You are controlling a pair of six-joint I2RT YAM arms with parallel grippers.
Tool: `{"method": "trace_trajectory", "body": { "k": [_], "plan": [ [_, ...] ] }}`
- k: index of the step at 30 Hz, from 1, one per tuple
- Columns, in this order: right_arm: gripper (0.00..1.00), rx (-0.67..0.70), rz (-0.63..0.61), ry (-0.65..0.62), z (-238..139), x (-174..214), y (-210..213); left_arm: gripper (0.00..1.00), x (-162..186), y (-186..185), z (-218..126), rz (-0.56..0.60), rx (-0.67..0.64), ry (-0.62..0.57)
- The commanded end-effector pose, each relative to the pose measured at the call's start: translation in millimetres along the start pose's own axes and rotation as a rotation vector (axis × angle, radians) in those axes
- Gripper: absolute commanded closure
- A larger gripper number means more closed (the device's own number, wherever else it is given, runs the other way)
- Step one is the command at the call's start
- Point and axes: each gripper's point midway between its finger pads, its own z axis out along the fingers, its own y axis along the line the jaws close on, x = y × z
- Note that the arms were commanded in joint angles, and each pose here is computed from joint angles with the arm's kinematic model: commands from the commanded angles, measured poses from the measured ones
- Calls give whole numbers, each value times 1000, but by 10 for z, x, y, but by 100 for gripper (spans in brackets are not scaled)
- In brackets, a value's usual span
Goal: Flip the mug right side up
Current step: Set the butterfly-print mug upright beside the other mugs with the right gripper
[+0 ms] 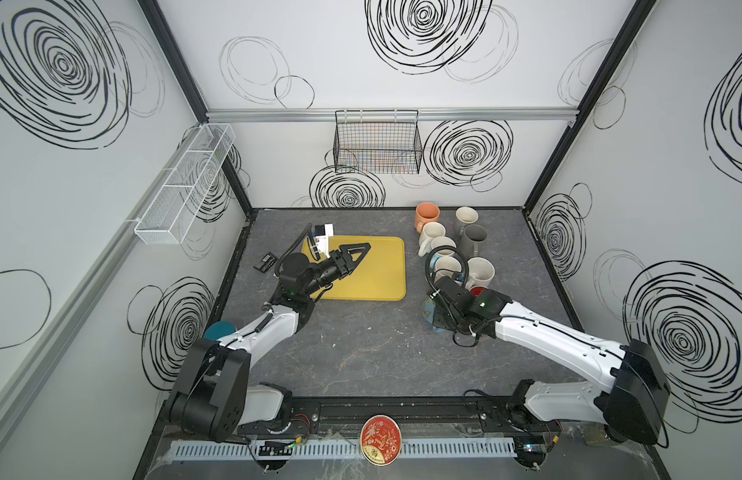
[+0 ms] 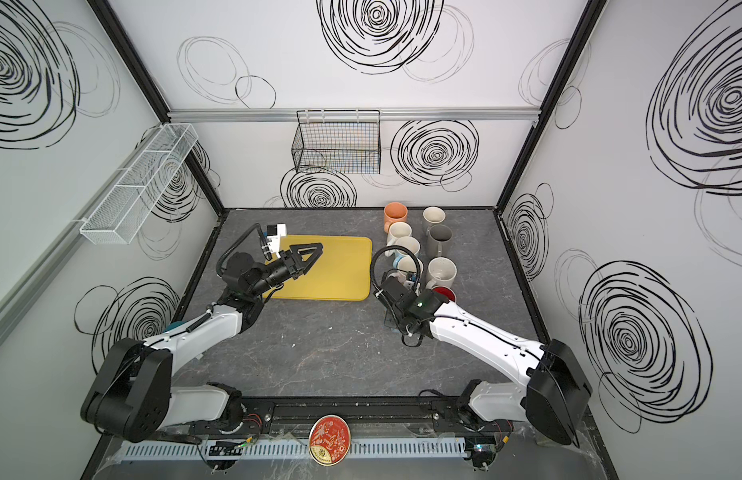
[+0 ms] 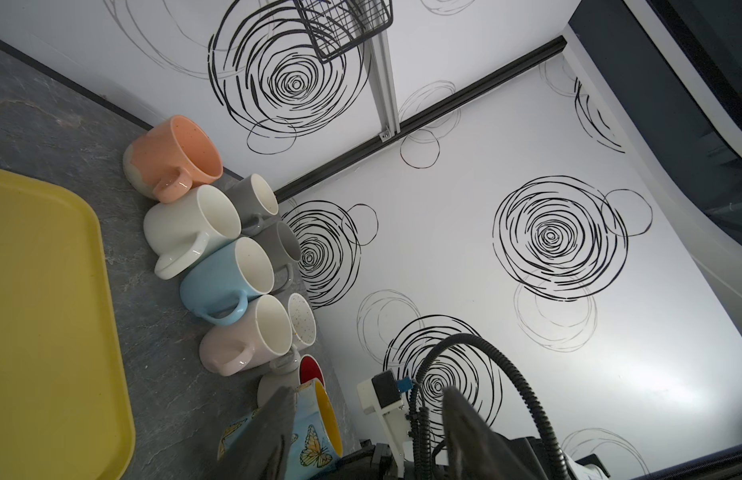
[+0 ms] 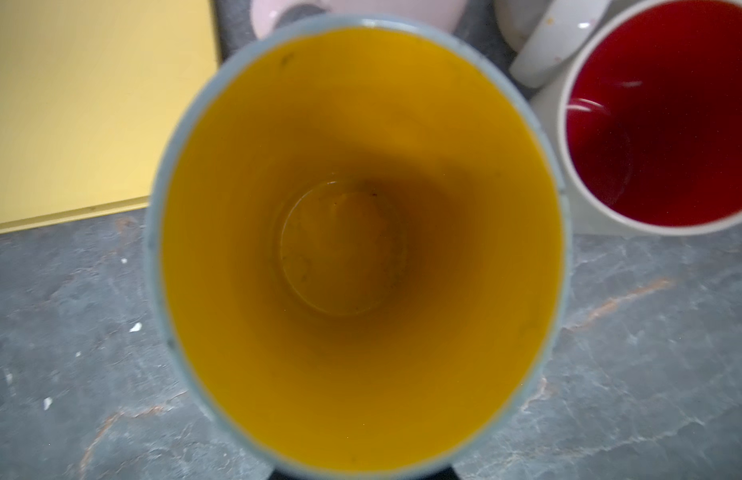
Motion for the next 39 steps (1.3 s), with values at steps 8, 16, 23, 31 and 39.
{"method": "trace_trajectory", "body": {
  "k": [8,16,23,31,39],
  "plan": [
    [100,118,124,-128,70,-355,-161,41,-40,-154,-40,51,38,-28],
    [100,182,144,-100,218,-424,-145,41,-38,-127,-44,52,26,-21],
    [100,241,206,-152,255,-568,-149,41,-77,-158,-61,54,35,-21],
    [91,236,255,-122,413,-630,-71,41,-131,-138,-157,60,20,-30],
    [64,171,282,-114,416,-664,66,41,-150,-92,-291,73,-12,-33]
  ]
}}
